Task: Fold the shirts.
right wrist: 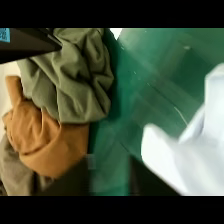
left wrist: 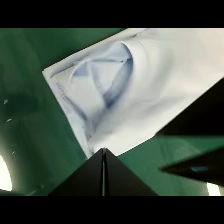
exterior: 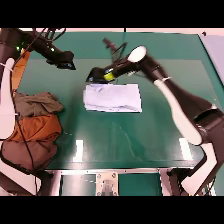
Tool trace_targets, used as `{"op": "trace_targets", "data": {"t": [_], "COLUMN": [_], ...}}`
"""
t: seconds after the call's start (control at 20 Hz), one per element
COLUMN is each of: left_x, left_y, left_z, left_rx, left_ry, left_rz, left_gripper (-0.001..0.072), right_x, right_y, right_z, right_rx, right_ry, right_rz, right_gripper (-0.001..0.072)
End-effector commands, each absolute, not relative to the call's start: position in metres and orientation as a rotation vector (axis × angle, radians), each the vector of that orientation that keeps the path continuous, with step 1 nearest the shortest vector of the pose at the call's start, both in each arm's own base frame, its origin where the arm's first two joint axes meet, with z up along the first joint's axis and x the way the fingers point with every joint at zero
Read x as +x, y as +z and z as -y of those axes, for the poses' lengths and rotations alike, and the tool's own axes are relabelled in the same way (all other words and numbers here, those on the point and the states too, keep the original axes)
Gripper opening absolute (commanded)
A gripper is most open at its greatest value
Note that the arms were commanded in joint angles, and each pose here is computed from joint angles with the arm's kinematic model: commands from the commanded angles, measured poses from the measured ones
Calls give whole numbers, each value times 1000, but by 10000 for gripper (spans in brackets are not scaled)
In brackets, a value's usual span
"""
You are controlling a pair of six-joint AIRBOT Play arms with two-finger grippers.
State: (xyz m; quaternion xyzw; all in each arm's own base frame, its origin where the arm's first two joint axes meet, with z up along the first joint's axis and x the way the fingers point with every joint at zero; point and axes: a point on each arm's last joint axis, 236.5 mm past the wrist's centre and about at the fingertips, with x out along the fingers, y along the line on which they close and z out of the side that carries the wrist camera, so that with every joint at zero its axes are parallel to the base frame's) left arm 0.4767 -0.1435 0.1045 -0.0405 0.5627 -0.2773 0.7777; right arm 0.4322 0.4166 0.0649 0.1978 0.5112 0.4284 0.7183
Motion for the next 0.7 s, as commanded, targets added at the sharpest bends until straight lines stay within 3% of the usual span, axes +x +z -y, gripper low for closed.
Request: {"op": "trace_targets", "data": {"t": [0.0,0.15,0.35,0.45,0.5,0.6,0.65], "left_x": [476,479,480,481,482,484,484], "left_y": [103,103,103,103,103,104,104], "left_z": [125,124,124,124,124,124,124], "left_rx": [-51,-47,-48,-49,-50,-50,-51], "left_ry": [-583,-575,-572,-570,-570,-567,-566], "left_rz": [-1222,-1214,-1209,-1206,-1203,-1194,-1191], "left_gripper": [31,31,31,31,31,31,31], "right_x": [431,450,462,456,447,435,432], "right_y": [48,59,50,33,17,-20,-37], "right_z": [-434,-347,-187,-115,-89,-63,-63], "right_rx": [455,467,405,465,530,651,702], "right_ry": [949,882,593,428,366,304,306], "right_rz": [-1140,-1234,-1331,-1344,-1369,-1402,-1402], "right_gripper": [22,15,14,16,81,497,524]}}
